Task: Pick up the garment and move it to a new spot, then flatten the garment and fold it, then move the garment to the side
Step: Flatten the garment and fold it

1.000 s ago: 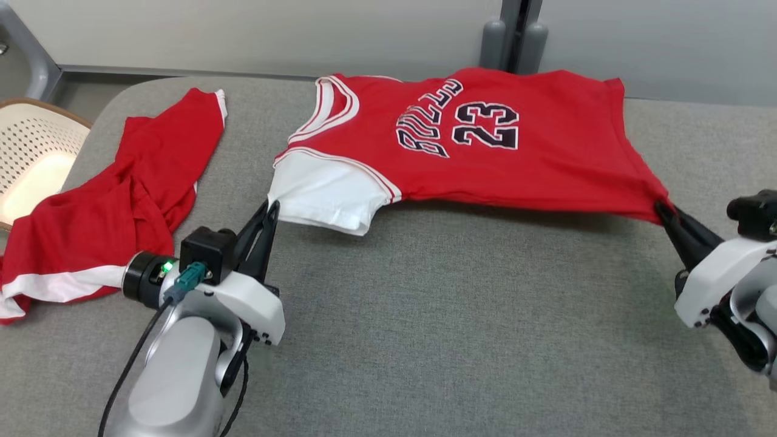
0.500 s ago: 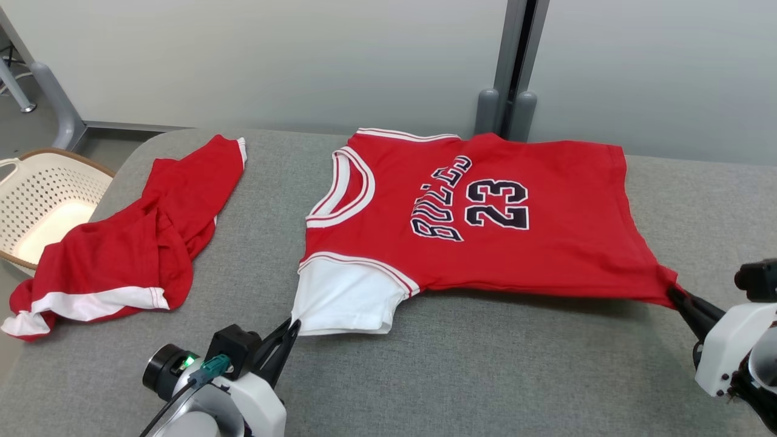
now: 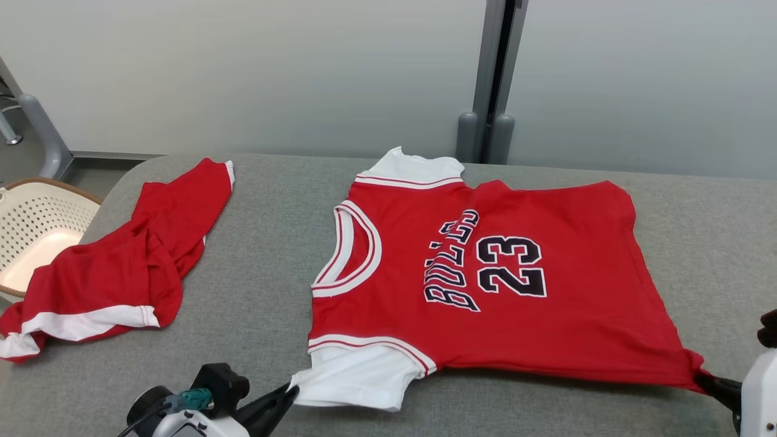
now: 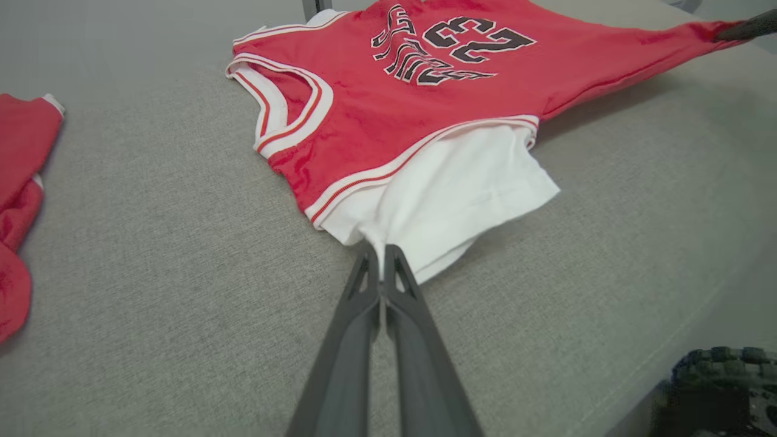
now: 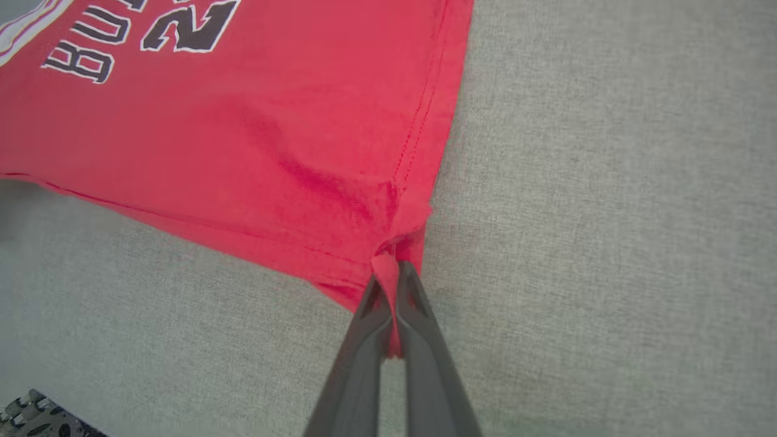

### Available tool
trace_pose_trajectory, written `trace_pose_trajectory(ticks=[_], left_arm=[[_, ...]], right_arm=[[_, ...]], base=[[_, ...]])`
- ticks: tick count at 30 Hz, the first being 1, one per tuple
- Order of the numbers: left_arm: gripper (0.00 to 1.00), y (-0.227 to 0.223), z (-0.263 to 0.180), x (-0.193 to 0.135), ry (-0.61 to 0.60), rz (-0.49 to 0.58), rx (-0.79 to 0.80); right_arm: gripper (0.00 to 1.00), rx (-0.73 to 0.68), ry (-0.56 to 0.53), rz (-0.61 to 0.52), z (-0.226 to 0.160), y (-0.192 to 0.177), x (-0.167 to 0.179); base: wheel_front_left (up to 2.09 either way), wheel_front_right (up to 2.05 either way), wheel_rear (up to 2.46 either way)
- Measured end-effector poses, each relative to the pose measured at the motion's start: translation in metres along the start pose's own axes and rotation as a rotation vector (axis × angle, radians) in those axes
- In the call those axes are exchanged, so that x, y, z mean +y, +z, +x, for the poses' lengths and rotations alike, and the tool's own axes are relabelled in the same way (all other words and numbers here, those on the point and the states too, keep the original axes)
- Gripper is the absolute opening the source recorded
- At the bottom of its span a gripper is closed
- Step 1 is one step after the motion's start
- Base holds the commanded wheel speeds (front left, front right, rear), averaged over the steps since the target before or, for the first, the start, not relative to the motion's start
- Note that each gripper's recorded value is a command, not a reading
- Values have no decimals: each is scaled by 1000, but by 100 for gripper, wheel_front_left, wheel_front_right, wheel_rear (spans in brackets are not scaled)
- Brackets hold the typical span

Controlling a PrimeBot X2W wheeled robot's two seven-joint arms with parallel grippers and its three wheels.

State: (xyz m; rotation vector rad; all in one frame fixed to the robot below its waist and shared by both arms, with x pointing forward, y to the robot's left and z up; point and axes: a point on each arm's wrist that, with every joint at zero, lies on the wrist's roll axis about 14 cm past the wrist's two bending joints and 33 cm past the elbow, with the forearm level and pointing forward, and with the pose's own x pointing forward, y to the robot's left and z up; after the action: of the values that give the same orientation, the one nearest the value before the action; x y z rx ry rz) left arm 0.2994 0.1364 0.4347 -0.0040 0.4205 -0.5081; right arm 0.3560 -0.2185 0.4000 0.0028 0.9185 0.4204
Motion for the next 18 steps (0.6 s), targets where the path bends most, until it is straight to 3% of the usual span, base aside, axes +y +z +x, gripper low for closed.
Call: trace_pose_trajectory(ticks=[13,18], left_arm=[[0,-11,-24,-50,-223,-38,190],[0,4,-20,-47,-222,-1,169]], right_arm=[[0,182,54,72,-21,-44,6],[0,130,73,75,-21,-24,9]], base=[[0,0,0],[0,0,0]])
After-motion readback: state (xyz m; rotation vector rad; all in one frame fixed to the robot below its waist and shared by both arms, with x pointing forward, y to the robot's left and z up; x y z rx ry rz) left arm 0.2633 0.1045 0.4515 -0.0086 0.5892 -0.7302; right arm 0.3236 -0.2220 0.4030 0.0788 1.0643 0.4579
